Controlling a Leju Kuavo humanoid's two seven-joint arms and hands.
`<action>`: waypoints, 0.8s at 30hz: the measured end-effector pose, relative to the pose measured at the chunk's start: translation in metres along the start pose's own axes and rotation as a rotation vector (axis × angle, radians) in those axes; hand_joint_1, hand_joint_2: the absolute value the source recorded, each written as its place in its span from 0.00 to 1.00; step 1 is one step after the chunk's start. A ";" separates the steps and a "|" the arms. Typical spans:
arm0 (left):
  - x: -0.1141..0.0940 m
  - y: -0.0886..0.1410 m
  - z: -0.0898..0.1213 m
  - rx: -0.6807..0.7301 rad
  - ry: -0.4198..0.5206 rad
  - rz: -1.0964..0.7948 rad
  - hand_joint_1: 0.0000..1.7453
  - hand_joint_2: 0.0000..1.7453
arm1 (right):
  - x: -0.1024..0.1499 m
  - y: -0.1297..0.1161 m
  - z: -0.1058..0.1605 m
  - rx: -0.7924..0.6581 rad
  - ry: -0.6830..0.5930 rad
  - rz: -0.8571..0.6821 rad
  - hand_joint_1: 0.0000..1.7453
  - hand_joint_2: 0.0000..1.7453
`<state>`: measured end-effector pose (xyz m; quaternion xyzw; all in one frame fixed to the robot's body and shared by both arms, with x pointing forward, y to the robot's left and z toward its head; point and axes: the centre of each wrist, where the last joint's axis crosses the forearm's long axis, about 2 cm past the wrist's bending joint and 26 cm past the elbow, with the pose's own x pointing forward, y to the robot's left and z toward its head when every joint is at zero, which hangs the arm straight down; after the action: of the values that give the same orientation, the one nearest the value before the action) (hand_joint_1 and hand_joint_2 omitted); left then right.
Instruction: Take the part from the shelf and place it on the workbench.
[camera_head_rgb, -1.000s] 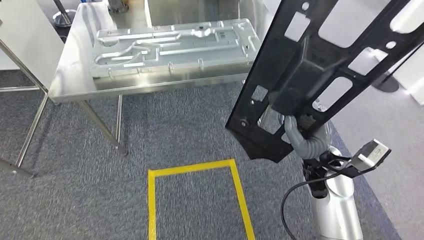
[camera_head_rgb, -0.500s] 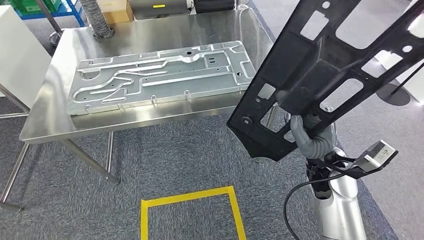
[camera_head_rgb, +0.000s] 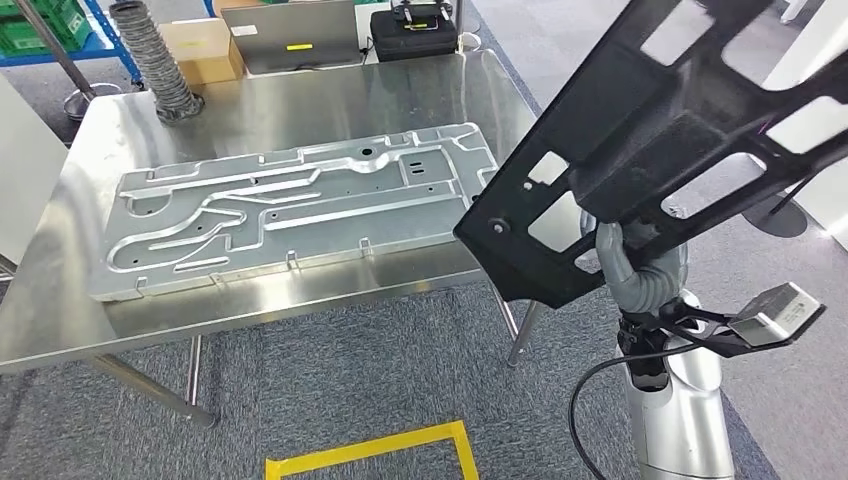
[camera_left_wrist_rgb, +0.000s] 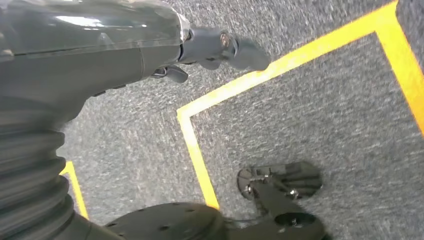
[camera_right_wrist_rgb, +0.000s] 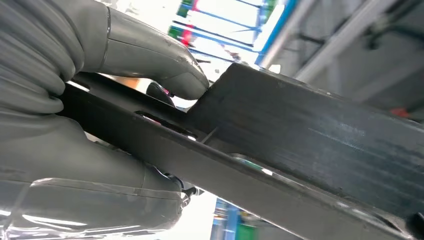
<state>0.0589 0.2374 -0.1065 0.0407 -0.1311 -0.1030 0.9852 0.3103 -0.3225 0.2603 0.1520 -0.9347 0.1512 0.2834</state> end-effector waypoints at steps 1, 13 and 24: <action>-0.003 -0.001 0.001 -0.003 0.006 0.000 0.00 1.00 | -0.001 0.001 0.003 -0.002 0.011 -0.004 1.00 1.00; -0.003 -0.004 0.001 -0.014 0.005 -0.012 0.00 1.00 | -0.005 0.003 0.018 -0.040 0.038 -0.018 1.00 1.00; 0.004 -0.005 0.001 -0.018 -0.020 -0.016 0.00 1.00 | -0.007 0.002 0.026 -0.054 0.087 -0.010 1.00 1.00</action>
<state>0.0612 0.2321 -0.1056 0.0316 -0.1398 -0.1125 0.9833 0.3030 -0.3291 0.2351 0.1424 -0.9244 0.1308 0.3288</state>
